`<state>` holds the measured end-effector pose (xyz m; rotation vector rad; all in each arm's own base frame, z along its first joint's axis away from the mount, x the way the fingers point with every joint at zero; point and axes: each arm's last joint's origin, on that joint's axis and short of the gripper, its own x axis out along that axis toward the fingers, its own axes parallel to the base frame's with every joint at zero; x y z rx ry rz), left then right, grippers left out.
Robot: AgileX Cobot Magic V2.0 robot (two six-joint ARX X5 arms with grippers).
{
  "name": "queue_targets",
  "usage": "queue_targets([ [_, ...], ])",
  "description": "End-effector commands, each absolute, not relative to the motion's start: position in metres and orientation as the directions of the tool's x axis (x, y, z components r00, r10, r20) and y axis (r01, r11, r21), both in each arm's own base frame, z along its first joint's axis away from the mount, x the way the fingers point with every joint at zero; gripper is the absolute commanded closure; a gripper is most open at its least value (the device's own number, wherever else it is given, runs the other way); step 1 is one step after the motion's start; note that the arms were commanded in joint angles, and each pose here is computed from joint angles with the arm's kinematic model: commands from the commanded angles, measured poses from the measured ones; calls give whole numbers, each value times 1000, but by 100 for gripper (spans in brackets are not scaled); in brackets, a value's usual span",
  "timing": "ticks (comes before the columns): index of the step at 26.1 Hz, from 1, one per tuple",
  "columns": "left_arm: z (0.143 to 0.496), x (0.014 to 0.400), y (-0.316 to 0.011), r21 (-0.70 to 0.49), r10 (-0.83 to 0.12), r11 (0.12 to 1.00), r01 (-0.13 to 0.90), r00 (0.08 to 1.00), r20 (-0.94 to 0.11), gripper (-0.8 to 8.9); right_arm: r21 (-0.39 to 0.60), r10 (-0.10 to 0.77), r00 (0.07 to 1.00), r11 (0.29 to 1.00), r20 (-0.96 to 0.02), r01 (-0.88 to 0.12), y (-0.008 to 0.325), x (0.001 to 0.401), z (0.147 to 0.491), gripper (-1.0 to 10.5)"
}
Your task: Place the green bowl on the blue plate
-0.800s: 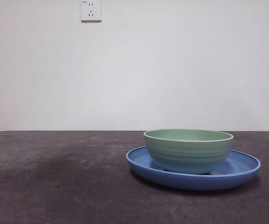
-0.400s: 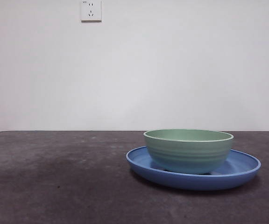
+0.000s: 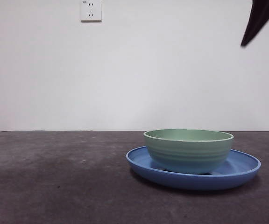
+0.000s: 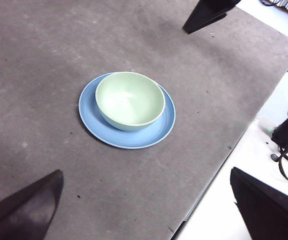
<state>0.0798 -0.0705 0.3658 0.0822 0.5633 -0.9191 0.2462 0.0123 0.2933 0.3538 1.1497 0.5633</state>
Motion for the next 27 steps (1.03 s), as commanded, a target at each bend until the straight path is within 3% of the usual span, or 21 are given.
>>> queue_targets([
  [1, 370, 80, -71, -166, -739, 607, 777, 476, -477, 282, 535, 589, 271, 807, -762, -250, 9, 263, 282, 375],
  [6, 370, 80, -71, -166, -739, 607, 777, 476, -477, 282, 552, 590, 214, 806, -779, -212, 8, 286, 253, 386],
  [11, 370, 80, -71, -166, -739, 607, 777, 476, -477, 282, 562, 592, 161, 803, -790, -196, 9, 303, 225, 530],
  [16, 370, 80, -71, -166, -740, 607, 777, 475, -477, 282, 569, 594, 139, 802, -792, -182, 9, 317, 204, 552],
  [22, 370, 80, -71, -166, -740, 607, 777, 476, -476, 282, 586, 610, 83, 785, -788, -200, 21, 327, 179, 573],
  [27, 370, 80, -71, -166, -740, 607, 777, 476, -476, 282, 575, 605, 71, 782, -793, -240, 37, 333, 170, 686],
])
